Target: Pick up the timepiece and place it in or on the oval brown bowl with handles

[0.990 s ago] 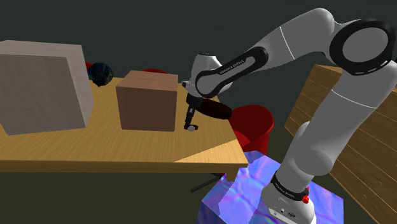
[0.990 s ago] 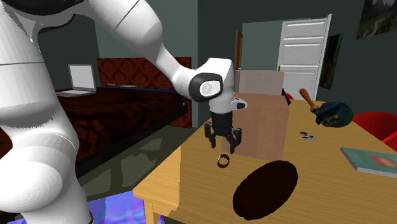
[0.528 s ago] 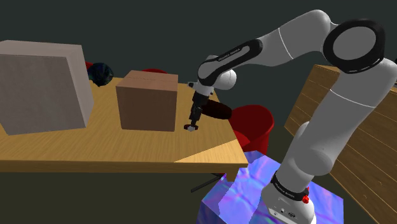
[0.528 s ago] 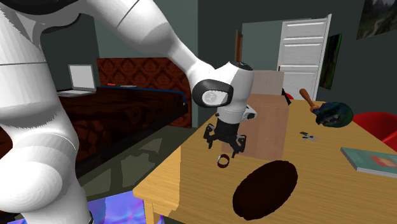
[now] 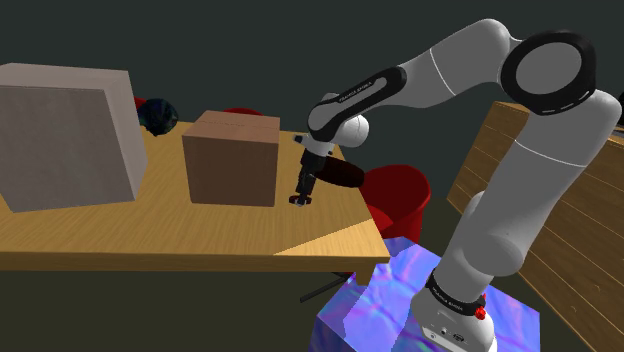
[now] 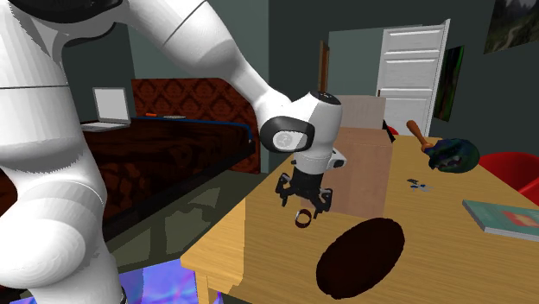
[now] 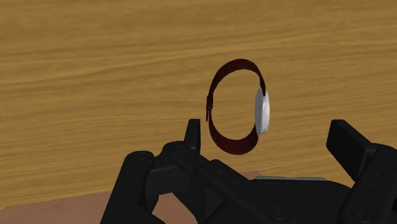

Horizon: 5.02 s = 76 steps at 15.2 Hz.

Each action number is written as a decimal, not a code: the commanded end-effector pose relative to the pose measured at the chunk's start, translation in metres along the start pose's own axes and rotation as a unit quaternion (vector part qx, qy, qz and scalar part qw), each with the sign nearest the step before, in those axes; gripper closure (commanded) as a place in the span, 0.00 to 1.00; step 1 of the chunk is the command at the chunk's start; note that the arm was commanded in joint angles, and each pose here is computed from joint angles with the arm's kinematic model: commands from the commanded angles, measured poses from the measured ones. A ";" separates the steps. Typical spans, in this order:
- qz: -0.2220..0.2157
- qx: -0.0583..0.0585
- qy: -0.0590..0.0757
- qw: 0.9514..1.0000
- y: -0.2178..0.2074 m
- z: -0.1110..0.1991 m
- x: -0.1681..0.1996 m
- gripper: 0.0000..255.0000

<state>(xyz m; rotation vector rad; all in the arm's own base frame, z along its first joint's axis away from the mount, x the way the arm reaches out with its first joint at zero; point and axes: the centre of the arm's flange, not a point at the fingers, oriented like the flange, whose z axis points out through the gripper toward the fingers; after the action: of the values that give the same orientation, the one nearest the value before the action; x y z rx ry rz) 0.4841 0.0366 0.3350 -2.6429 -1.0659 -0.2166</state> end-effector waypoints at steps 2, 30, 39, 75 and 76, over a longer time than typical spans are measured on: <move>0.000 0.000 0.000 1.000 0.000 0.000 0.000 0.00; 0.000 0.000 0.000 1.000 -0.019 -0.090 0.023 1.00; 0.000 0.000 0.000 1.000 -0.029 -0.135 0.035 1.00; 0.000 0.000 0.000 1.000 0.135 -0.166 -0.097 1.00; 0.000 0.000 0.000 1.000 0.136 -0.161 -0.098 1.00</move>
<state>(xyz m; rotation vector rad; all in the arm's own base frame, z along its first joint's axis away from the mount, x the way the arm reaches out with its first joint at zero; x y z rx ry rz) 0.5035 -0.1714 0.4429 -2.6426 -1.0657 -0.2163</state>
